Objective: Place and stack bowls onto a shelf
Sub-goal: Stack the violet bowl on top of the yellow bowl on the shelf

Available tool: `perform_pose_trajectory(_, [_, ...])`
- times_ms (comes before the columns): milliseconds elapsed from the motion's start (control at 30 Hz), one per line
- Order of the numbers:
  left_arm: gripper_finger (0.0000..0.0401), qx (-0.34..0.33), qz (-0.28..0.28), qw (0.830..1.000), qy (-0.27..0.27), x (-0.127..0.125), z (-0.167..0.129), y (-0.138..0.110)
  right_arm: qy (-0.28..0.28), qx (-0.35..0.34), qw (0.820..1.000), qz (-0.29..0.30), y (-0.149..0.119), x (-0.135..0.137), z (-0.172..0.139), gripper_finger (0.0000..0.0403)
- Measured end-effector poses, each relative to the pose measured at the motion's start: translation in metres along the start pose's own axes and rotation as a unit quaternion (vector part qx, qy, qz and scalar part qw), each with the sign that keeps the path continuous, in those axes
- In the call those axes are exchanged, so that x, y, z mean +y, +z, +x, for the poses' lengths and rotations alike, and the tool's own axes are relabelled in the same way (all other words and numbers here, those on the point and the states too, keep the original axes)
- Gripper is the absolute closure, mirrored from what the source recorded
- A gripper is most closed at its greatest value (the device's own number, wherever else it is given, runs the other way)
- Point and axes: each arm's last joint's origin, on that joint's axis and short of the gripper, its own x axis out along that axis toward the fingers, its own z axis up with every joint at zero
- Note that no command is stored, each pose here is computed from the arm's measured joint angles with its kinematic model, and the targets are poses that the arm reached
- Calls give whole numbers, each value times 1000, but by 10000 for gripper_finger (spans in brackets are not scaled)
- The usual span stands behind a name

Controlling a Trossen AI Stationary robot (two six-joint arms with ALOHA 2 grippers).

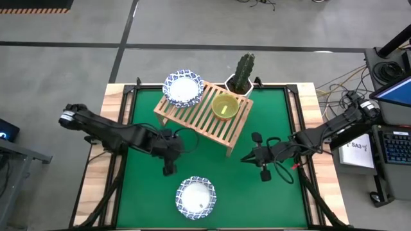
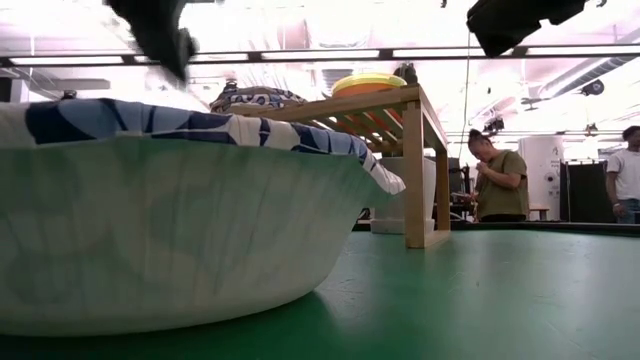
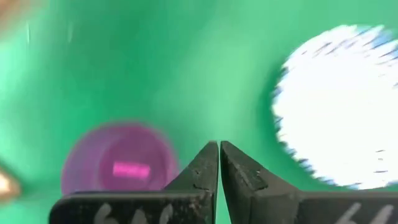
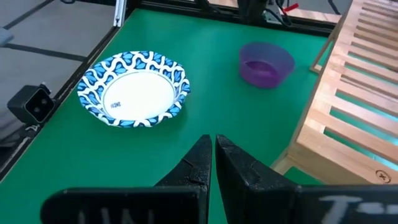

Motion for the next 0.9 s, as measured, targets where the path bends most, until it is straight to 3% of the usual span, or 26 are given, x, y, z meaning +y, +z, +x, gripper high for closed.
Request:
perform_pose_trajectory(133, [401, -51, 30, 998, -29, -10, -37, 22, 0, 4, 1000, -4, -1, 0, -1, 390])
perform_pose_trajectory(267, [401, -44, 32, 999, -6, -8, -42, 22, 0, 6, 1000, -5, -1, 0, -1, 390])
perform_pose_trajectory(400, [378, 5, 15, 1000, -4, -5, -23, 8, 0, 6, 1000, -5, -1, 0, -1, 390])
perform_pose_trajectory(600, [292, 73, -12, 997, 28, 5, 18, -25, 0, 6, 1000, -5, -1, 0, -1, 390])
perform_pose_trajectory(767, [226, 85, 6, 995, 52, 13, 50, -47, 0, 6, 1000, -4, -1, 0, -1, 390])
perform_pose_trajectory(900, [209, 66, 27, 997, 43, 13, 69, -55, 0, 6, 1000, 1, -1, 0, -1, 390])
